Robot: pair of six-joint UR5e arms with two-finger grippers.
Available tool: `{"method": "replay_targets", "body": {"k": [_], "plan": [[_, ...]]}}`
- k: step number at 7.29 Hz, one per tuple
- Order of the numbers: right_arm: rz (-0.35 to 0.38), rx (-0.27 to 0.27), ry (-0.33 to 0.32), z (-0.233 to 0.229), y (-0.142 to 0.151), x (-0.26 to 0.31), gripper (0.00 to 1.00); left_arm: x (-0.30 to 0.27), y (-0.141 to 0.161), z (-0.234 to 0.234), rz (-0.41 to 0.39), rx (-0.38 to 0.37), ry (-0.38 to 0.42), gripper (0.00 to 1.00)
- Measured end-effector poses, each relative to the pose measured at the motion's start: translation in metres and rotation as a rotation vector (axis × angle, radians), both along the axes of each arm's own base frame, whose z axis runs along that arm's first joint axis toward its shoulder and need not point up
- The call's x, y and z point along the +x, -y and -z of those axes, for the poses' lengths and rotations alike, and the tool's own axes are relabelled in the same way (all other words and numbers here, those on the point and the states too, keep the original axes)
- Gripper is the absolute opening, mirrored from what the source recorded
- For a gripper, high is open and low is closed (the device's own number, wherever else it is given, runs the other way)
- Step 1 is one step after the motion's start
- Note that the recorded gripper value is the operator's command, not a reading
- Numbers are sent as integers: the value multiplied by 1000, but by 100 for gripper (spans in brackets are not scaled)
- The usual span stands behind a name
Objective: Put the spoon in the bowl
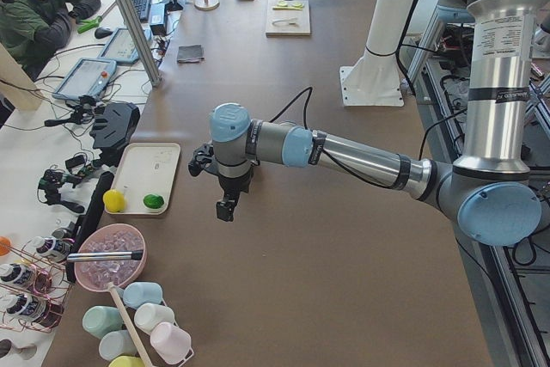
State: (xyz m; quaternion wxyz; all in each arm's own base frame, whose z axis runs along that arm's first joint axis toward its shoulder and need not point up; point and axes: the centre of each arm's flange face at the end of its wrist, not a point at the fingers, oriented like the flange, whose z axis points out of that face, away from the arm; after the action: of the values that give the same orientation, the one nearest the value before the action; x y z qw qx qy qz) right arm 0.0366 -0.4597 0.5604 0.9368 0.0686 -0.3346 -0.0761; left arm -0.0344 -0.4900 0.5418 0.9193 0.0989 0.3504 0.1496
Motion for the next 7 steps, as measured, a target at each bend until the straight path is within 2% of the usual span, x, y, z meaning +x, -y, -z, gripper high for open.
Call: {"method": "replay_targets", "body": {"k": [1,4,7], "plan": [[-1,31,1,14,9,-1,100,0,6,7,1,30,-3,98],[-14,139,10,62,40,2,100,1,27,24,11,234,-12,98],[-53,255,24,63,32,4,100,1,42,29,38,327,-17,98]]}}
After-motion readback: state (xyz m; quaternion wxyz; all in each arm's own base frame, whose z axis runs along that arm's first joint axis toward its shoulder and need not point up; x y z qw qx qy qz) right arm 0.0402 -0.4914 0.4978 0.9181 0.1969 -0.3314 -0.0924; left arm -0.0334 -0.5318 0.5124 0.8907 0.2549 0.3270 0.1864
